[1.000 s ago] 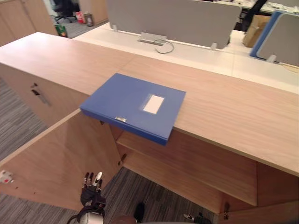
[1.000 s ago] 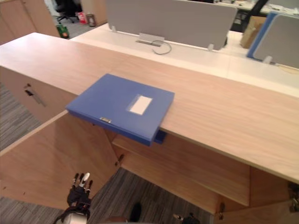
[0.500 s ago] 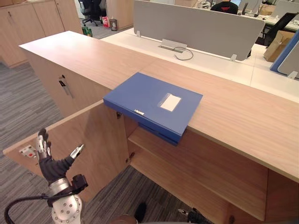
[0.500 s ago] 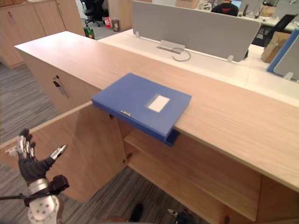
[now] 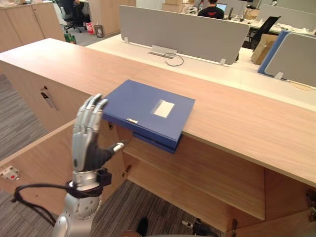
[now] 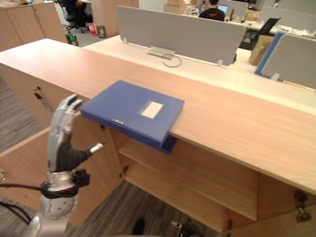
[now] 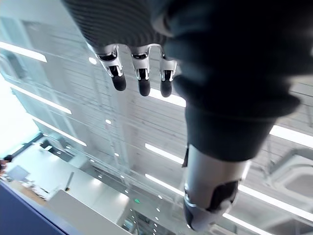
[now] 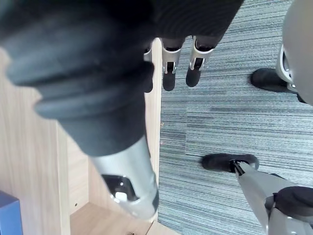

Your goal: Walk over to the cabinet, pick up the folder, carry it to the office cabinet, place the folder inside the office cabinet, then close the office cabinet door

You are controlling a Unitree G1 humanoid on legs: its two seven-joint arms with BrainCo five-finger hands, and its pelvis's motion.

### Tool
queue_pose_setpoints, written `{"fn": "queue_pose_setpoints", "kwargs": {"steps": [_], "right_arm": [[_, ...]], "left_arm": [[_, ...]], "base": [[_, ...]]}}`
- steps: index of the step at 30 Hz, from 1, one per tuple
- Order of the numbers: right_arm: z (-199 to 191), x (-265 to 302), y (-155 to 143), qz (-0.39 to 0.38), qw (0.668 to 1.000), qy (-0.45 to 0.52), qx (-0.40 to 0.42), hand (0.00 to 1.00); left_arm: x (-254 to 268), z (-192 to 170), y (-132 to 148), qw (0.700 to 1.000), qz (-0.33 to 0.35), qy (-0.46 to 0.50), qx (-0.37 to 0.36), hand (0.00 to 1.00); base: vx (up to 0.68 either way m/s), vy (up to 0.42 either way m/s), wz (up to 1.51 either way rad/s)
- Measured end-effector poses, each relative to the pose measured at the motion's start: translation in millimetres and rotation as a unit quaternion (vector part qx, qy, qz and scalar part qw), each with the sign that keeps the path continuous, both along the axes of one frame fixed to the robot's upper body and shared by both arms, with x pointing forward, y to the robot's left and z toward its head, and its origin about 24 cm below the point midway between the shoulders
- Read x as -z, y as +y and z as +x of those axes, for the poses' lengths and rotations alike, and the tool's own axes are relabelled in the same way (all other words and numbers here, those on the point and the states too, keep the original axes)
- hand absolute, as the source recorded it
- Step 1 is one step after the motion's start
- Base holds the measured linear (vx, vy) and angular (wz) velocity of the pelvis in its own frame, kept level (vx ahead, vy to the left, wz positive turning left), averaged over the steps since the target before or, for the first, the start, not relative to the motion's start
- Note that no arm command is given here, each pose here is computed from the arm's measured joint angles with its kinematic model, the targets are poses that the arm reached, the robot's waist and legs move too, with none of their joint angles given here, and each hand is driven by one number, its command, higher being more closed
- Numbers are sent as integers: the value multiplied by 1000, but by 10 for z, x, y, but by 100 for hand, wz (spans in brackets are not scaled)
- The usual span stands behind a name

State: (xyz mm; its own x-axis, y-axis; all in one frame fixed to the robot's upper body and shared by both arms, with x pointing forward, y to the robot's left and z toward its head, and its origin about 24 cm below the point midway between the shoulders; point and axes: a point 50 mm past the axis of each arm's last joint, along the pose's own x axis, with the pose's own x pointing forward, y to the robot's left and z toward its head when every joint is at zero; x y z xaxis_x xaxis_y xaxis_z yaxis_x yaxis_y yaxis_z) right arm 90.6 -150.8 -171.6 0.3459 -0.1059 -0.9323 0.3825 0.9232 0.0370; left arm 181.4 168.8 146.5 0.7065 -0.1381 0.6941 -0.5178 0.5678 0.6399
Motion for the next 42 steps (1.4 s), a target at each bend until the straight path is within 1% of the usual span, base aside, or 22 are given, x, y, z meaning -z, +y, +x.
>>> {"fn": "queue_pose_setpoints", "kwargs": {"steps": [6,13,19,23,32,37,42], "right_arm": [[-62,15,-141,-17,1000,15,-4,0],[-162,29,-222,-31,999,31,-20,0],[-178,32,-229,-32,999,34,-20,0],[-170,29,-232,-32,999,33,-22,0],[-142,24,-231,-33,999,29,-22,0],[-108,18,-230,-35,999,25,-28,0],[-72,6,-240,-40,998,20,-37,0]], "left_arm": [[116,169,61,995,98,21,-4,0],[111,339,76,987,158,17,-1,0],[147,430,43,985,173,24,13,0],[221,571,104,982,184,46,0,0],[301,688,122,979,191,70,-8,0],[447,746,221,973,199,112,-28,0],[474,774,258,971,200,123,-37,0]], "base": [[7,-23,-23],[-16,-15,-8],[-11,-6,-5],[2,-6,-2],[18,-12,-12],[41,-12,-12],[8,-8,-9]]}}
